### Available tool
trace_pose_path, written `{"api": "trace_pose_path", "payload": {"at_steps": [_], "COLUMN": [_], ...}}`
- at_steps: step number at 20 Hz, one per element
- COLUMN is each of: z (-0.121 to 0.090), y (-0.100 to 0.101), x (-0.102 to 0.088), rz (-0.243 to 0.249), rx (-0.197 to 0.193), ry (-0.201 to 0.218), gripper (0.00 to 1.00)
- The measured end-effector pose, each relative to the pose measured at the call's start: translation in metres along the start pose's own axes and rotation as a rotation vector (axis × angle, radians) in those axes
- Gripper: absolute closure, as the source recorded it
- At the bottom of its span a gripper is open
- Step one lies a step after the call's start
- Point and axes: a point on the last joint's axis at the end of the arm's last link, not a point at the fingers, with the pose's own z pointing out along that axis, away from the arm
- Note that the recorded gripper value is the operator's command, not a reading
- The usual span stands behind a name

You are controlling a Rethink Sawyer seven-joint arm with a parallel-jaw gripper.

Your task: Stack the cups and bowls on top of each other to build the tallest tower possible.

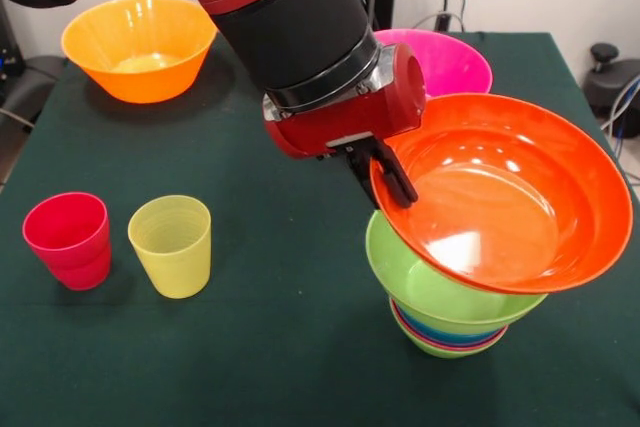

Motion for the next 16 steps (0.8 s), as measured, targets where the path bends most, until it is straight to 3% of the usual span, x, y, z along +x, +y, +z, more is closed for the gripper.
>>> {"api": "trace_pose_path", "payload": {"at_steps": [6, 16], "z": [-0.001, -0.004], "y": [-0.004, -0.015], "x": [-0.001, 0.002], "rz": [-0.013, -0.012], "rx": [0.0, -0.009], "ry": [-0.021, -0.017], "gripper": [1.0, 1.0]}}
